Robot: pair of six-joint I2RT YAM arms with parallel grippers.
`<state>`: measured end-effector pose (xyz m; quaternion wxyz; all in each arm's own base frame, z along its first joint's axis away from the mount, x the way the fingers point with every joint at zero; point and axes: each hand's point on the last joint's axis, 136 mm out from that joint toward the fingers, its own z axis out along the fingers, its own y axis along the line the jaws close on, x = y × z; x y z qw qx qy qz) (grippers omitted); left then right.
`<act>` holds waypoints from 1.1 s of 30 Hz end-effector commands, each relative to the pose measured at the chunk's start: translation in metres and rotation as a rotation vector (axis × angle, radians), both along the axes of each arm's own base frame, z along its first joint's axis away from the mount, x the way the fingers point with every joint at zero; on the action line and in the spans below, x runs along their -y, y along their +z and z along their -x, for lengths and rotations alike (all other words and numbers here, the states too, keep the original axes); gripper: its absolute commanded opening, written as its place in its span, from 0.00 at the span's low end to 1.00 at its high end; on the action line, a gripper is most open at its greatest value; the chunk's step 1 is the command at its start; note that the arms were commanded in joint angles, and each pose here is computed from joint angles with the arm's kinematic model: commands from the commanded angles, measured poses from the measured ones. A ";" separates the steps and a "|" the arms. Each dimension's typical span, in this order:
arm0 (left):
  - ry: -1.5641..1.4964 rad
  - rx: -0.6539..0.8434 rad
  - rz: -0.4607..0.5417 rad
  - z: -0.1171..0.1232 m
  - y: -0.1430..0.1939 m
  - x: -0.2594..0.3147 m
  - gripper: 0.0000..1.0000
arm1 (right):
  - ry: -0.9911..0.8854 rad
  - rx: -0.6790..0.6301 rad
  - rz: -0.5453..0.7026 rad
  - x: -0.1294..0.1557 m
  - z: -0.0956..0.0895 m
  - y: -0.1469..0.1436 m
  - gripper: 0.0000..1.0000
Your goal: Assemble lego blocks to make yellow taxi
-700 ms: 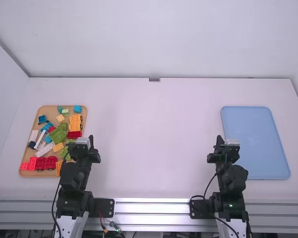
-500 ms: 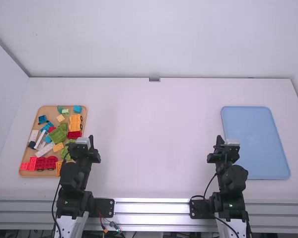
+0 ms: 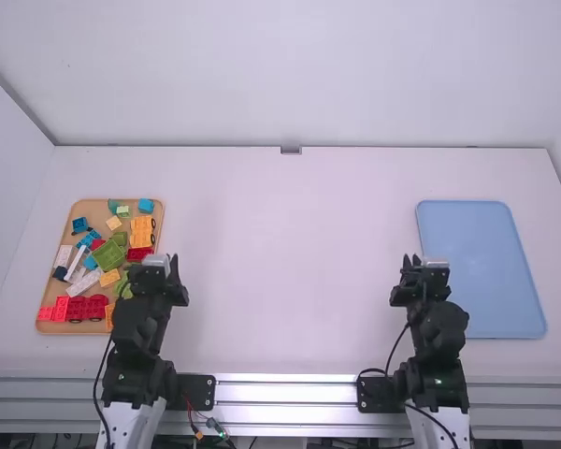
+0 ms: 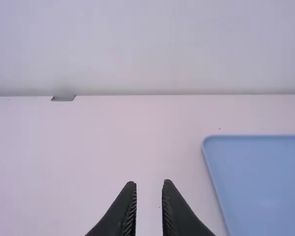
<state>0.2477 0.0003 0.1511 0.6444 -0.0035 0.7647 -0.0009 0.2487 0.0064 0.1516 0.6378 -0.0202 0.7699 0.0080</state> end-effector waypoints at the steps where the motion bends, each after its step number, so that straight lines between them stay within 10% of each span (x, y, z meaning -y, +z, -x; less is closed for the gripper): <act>1: 0.013 0.024 -0.002 -0.001 0.019 -0.002 0.17 | 0.017 0.025 0.007 -0.003 -0.002 0.023 0.17; 33: 0.266 -0.425 -0.056 -0.052 0.051 -0.069 0.78 | 0.235 -0.185 0.079 -0.049 -0.071 0.084 0.78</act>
